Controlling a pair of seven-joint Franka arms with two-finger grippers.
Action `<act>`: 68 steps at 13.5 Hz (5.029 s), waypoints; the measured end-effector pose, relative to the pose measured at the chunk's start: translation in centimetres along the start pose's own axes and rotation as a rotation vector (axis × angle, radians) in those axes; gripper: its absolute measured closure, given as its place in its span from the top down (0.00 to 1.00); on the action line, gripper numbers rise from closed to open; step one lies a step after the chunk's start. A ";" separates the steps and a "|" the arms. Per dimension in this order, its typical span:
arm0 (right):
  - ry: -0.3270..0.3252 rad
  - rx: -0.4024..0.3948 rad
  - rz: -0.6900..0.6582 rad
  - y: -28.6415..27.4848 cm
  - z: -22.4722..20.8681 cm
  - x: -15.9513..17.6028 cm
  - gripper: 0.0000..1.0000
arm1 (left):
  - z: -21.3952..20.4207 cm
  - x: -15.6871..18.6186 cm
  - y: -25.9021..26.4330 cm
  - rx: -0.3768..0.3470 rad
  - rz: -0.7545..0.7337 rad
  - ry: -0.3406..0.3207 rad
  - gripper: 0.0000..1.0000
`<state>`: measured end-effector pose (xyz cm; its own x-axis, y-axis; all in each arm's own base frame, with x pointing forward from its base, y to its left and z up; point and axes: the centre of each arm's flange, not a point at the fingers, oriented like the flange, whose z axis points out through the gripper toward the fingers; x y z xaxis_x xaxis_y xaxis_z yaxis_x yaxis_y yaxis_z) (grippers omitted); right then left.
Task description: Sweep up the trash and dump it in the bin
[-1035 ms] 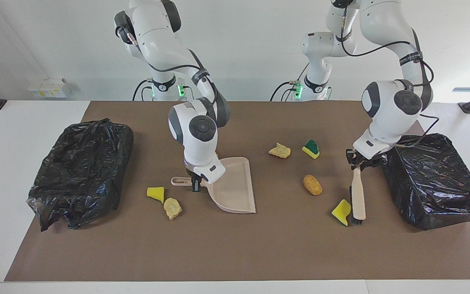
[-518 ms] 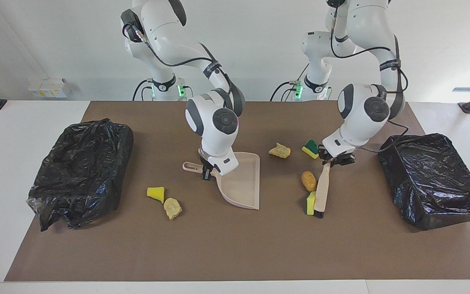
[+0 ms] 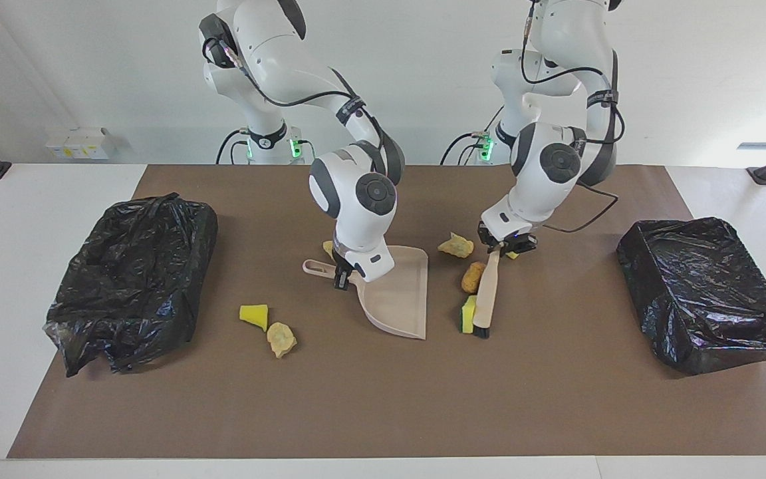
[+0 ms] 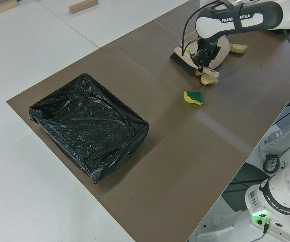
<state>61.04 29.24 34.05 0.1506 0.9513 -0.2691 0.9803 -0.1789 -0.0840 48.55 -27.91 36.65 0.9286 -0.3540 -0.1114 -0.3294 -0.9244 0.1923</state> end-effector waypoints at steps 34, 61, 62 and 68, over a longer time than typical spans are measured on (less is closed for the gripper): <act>-0.171 -0.102 -0.126 -3.4 -1.0 0.5 0.32 | -0.8 -11.2 -4.0 0.007 -0.788 -0.104 0.26; -0.179 -0.092 -0.110 -3.2 -0.4 0.0 0.32 | -3.8 0.1 7.3 -0.327 -0.706 0.134 0.26; -0.179 -0.092 -0.110 -3.2 -0.4 0.0 0.32 | -4.9 -0.3 6.1 -0.325 -0.722 0.105 0.26; -0.176 -0.083 -0.091 -3.0 0.0 -0.3 0.32 | -1.8 -6.5 4.6 -0.219 -0.722 -0.142 0.26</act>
<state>58.06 29.47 34.36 0.0439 0.9027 -0.4281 0.9970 -0.0666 -0.0382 41.30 -29.65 40.05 0.8649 0.2981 -0.4039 0.4053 -0.8894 0.2114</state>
